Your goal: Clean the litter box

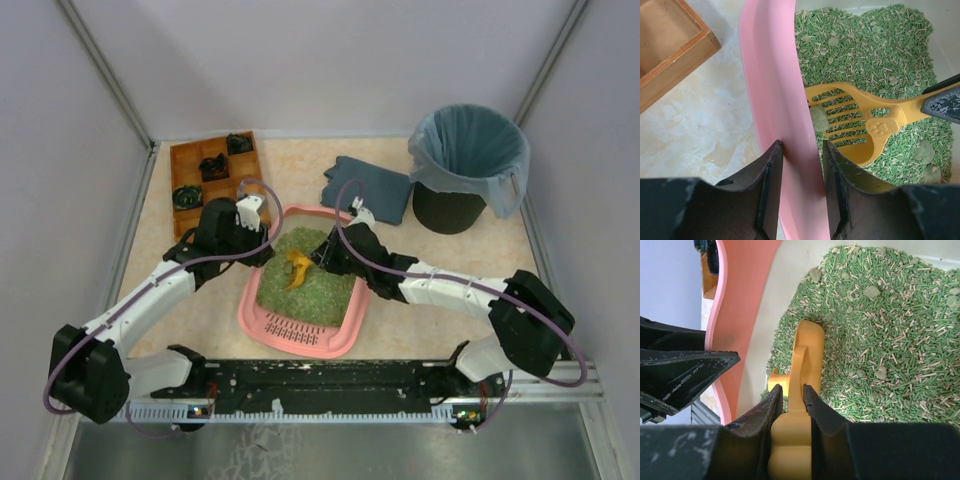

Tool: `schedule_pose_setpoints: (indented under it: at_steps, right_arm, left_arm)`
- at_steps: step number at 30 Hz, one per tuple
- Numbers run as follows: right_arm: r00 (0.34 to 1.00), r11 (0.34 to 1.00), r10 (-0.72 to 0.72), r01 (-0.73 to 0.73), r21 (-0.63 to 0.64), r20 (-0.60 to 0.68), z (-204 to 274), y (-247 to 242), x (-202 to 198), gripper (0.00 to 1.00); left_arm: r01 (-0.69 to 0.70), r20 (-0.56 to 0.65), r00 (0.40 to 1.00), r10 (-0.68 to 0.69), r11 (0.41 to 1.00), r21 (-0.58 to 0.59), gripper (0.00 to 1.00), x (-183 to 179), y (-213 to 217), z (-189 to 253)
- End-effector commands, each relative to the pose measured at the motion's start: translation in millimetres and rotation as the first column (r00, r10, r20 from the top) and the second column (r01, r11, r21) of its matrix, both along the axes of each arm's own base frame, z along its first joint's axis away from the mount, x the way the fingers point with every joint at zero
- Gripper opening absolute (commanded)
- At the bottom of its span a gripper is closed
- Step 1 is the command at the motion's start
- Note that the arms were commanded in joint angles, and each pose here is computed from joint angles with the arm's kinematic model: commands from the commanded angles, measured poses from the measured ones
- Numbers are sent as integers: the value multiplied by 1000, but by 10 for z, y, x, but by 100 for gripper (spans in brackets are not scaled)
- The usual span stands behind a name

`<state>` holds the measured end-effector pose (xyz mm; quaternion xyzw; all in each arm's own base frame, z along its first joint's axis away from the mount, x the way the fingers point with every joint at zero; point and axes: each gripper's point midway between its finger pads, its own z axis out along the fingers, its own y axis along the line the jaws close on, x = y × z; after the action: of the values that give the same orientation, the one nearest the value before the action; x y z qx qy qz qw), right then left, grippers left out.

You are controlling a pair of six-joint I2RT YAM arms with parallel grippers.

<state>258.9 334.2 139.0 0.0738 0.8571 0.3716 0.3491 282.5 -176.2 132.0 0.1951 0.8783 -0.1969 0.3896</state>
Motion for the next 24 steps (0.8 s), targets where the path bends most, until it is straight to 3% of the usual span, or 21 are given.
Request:
schedule_pose_setpoints:
  at_steps: [1, 10, 16, 24]
  right_arm:
    - [998, 996, 65, -63, 69, -28, 7, 117, -197, 0]
    - [1000, 997, -7, 6, 81, 20, 189, -71, -169, 0]
    - [998, 990, -41, 36, 134, 40, 297, -170, -179, 0]
    - [996, 971, -66, 49, 232, 67, 461, -312, -189, 0]
  left_arm:
    - [69, -43, 997, -70, 997, -31, 41, -100, -125, -46]
    - [44, -2, 999, -44, 998, -34, 46, -66, -88, 56]
    - [35, 85, 996, -29, 996, -81, 59, -56, -89, 285]
    - [-14, 218, 975, 45, 990, -141, 67, -17, -5, 624]
